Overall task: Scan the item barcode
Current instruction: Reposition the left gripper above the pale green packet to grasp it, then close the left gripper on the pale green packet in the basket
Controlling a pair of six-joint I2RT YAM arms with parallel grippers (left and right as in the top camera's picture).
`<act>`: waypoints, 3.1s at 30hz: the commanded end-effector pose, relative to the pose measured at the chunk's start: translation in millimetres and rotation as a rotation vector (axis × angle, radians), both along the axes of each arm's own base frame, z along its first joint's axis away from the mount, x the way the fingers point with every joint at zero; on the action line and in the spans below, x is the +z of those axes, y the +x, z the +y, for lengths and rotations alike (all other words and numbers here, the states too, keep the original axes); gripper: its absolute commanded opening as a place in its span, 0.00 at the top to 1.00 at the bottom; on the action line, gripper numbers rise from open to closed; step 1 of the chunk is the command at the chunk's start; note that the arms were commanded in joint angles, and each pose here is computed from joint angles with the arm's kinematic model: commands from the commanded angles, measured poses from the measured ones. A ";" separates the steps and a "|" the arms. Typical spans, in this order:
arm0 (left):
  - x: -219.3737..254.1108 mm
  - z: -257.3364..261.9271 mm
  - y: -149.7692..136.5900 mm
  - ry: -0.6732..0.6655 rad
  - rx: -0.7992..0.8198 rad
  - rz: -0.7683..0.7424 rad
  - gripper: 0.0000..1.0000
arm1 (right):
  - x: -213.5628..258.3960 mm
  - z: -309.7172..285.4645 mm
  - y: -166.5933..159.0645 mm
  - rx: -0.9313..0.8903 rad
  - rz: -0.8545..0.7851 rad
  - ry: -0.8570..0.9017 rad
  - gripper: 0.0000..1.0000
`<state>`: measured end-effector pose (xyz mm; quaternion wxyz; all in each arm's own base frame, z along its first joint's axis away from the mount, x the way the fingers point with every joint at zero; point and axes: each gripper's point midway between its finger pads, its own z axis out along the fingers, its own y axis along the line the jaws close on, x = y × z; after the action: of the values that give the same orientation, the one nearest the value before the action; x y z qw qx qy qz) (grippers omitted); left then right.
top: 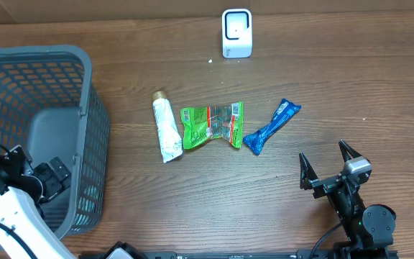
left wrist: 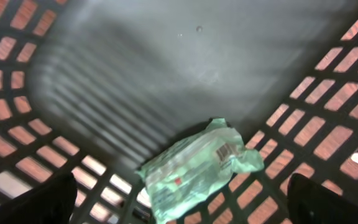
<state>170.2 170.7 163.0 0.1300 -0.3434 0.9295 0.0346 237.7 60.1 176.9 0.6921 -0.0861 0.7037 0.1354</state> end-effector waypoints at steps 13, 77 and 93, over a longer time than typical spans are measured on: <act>-60.5 -0.1 10.9 -0.253 0.315 0.095 0.00 | -2.0 0.6 0.0 0.002 -0.002 0.003 0.00; -50.8 42.8 53.7 -0.229 0.311 0.040 0.89 | -2.0 0.6 0.0 0.002 -0.002 0.003 0.00; -98.0 -14.8 31.0 -0.402 0.229 0.149 0.11 | -2.0 0.5 0.1 0.001 -0.002 0.003 0.00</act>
<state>209.8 169.8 86.4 0.0034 -0.4701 0.8772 -0.0974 237.7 60.0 176.8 0.6920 -0.0857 0.7039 0.1352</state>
